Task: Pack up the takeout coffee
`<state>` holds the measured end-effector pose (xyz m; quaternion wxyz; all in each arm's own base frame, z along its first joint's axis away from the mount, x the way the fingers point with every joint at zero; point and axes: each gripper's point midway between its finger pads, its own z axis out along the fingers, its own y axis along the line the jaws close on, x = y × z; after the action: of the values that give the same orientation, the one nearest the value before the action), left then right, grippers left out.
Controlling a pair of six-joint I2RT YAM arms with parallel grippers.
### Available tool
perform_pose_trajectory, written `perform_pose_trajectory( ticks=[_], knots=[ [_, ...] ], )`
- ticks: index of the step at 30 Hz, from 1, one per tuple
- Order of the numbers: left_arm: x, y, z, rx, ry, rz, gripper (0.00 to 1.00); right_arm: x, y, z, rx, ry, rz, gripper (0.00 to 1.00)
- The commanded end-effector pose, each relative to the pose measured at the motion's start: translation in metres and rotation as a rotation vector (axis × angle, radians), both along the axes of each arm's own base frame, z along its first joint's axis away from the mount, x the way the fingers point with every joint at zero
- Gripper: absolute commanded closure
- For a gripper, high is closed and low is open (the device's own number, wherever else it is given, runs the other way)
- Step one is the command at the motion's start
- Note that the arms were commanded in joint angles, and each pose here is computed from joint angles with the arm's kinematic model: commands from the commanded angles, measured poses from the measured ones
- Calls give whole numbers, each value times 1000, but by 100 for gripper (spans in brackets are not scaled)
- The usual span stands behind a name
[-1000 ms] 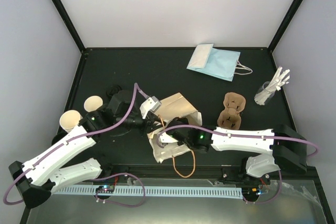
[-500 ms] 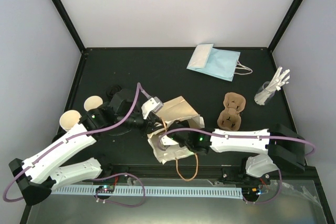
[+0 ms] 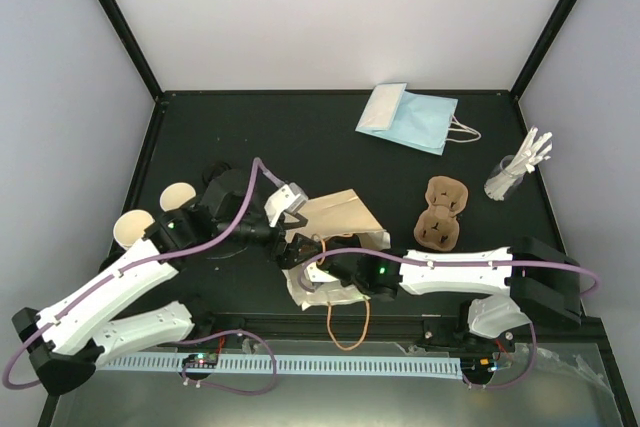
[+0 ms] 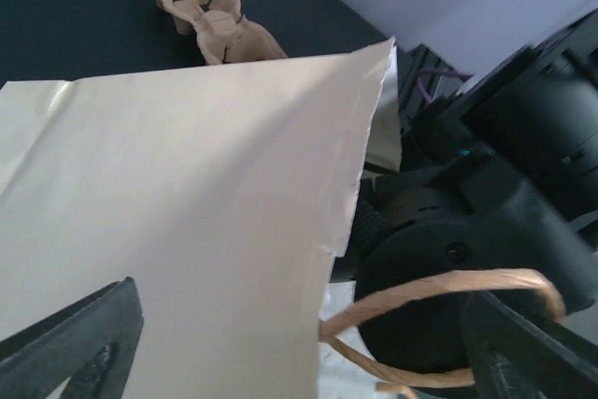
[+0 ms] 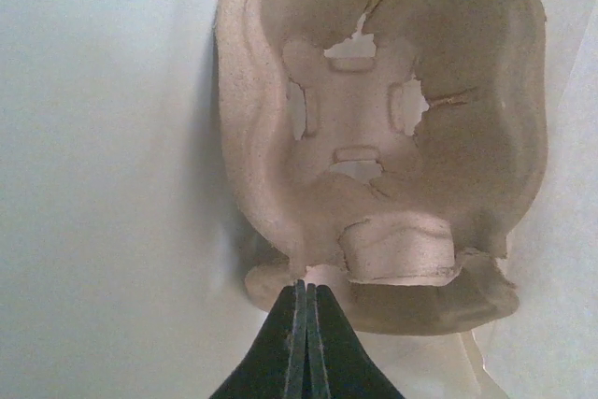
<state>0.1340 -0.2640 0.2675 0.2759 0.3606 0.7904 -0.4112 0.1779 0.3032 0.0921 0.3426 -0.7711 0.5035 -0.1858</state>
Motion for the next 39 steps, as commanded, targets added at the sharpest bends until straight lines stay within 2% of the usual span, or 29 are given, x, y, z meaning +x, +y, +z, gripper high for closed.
perform_pose_trajectory(
  ticks=[1, 5, 9, 12, 16, 22, 27, 30, 39],
  knots=[
    [-1, 7, 59, -143, -129, 37, 1, 0, -4, -2, 0, 2, -24, 99],
    [8, 27, 88, -164, -181, 168, 1, -1, -4, -1, 4, 4, -25, 99],
    [40, 60, 96, -59, -173, 412, 1, -2, -5, 2, 13, 5, -22, 99],
    [77, 85, 85, 23, -110, 566, 1, -2, -5, 3, 16, 4, -20, 99],
    [131, 102, 51, 77, 9, 676, 1, 0, -4, 4, 16, -3, -26, 99],
    [203, 89, -23, 104, 187, 685, 2, 2, -3, 6, 25, -3, -56, 99],
    [244, 61, -74, 93, 364, 606, 16, 4, -3, 7, 34, -3, -80, 99],
    [257, 44, -97, 72, 435, 556, 24, 6, -1, 8, 37, -13, -84, 99],
    [254, 7, -134, 38, 544, 399, 32, 7, 10, 10, 49, -14, -62, 99]
  ],
)
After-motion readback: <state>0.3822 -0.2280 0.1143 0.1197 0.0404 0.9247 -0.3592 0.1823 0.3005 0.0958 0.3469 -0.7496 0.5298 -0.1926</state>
